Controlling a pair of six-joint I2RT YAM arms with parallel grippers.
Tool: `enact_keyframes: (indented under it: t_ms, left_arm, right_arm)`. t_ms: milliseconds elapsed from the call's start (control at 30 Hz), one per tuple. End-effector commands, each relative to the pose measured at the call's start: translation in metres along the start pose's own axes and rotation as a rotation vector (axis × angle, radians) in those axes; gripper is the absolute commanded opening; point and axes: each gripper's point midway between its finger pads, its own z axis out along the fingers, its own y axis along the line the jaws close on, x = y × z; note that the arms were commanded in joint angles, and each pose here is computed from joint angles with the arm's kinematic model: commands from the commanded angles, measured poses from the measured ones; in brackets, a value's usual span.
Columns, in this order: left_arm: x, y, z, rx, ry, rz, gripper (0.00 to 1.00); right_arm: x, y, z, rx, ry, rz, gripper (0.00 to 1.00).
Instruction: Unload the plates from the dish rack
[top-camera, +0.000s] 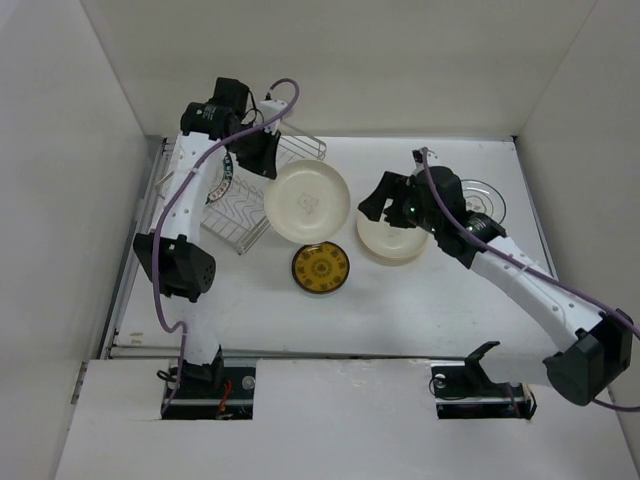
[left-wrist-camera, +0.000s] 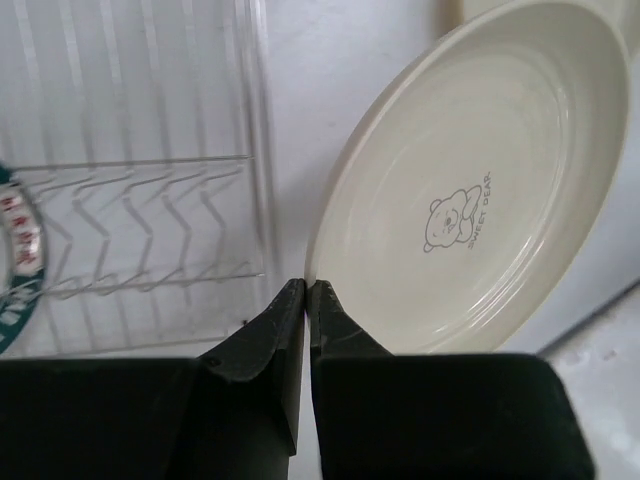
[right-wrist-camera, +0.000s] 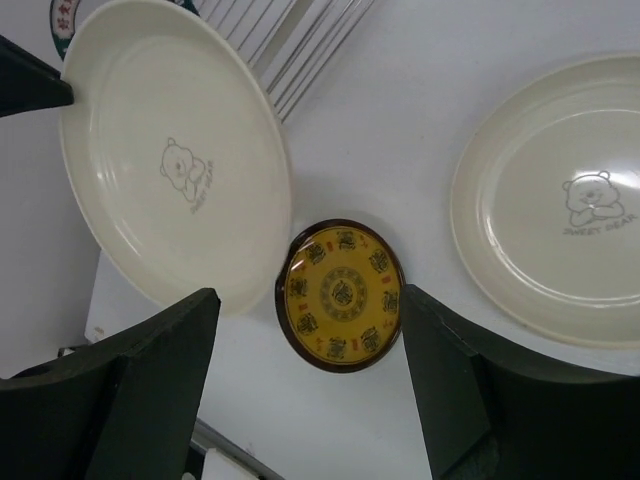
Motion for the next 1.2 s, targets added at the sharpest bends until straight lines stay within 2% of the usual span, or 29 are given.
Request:
enact_keyframes:
  t_ms: [0, 167, 333, 467, 533, 600, 667, 700, 733, 800, 833, 867, 900, 967, 1033, 1167]
  left_arm:
    - [-0.001, -0.041, -0.012, 0.151, -0.006, -0.009, 0.0]
    - [0.004, -0.062, -0.001, 0.216, 0.033, 0.003, 0.0]
    - [0.009, -0.079, 0.005, 0.253, 0.064, 0.02, 0.0]
    - [0.012, -0.087, 0.0, 0.269, 0.073, 0.023, 0.0]
    - [0.013, -0.09, -0.001, 0.289, 0.075, 0.027, 0.0]
    - [0.015, -0.093, -0.002, 0.303, 0.081, 0.021, 0.0]
    - [0.014, -0.094, -0.002, 0.312, 0.078, 0.03, 0.0]
    - [0.017, -0.093, -0.002, 0.305, 0.088, 0.026, 0.0]
    - [0.017, -0.09, -0.002, 0.289, 0.092, 0.028, 0.0]
    - [0.019, -0.085, -0.001, 0.263, 0.099, 0.03, 0.01]
    - [0.017, -0.082, 0.0, 0.242, 0.094, 0.027, 0.1]
    - [0.019, -0.073, 0.001, 0.19, 0.109, 0.022, 0.4]
    - [0.018, -0.068, 0.003, 0.158, 0.106, 0.017, 0.61]
    - [0.014, -0.053, 0.001, 0.061, 0.094, 0.013, 0.86]
    - [0.005, -0.041, -0.001, -0.018, 0.059, -0.013, 1.0]
    - [-0.002, -0.011, -0.021, -0.165, -0.002, -0.039, 1.0]
  right_arm:
    - [-0.006, 0.025, 0.013, -0.094, 0.012, -0.036, 0.79]
    - [0.015, 0.023, 0.025, -0.096, 0.09, -0.039, 0.79]
    - [0.025, 0.024, 0.035, -0.104, 0.113, -0.043, 0.66]
    - [0.029, 0.026, 0.041, -0.123, 0.121, -0.025, 0.46]
    - [0.029, 0.027, 0.041, -0.122, 0.122, -0.014, 0.43]
    - [0.032, 0.025, 0.044, -0.115, 0.131, -0.005, 0.33]
    - [0.03, 0.023, 0.045, -0.103, 0.121, -0.005, 0.21]
    - [0.033, 0.021, 0.044, -0.094, 0.133, 0.008, 0.08]
    - [0.031, 0.02, 0.045, -0.081, 0.124, 0.016, 0.02]
    - [0.027, 0.017, 0.04, -0.058, 0.106, 0.028, 0.0]
    - [0.03, 0.012, 0.039, -0.03, 0.115, 0.038, 0.0]
    - [0.024, 0.006, 0.036, 0.005, 0.087, 0.037, 0.0]
    - [0.022, 0.002, 0.034, 0.032, 0.073, 0.055, 0.0]
    - [0.017, -0.006, 0.024, 0.082, 0.05, 0.083, 0.0]
    - [0.0, -0.027, 0.016, 0.161, -0.011, 0.112, 0.0]
    - [-0.018, -0.065, 0.0, 0.277, -0.075, 0.17, 0.0]
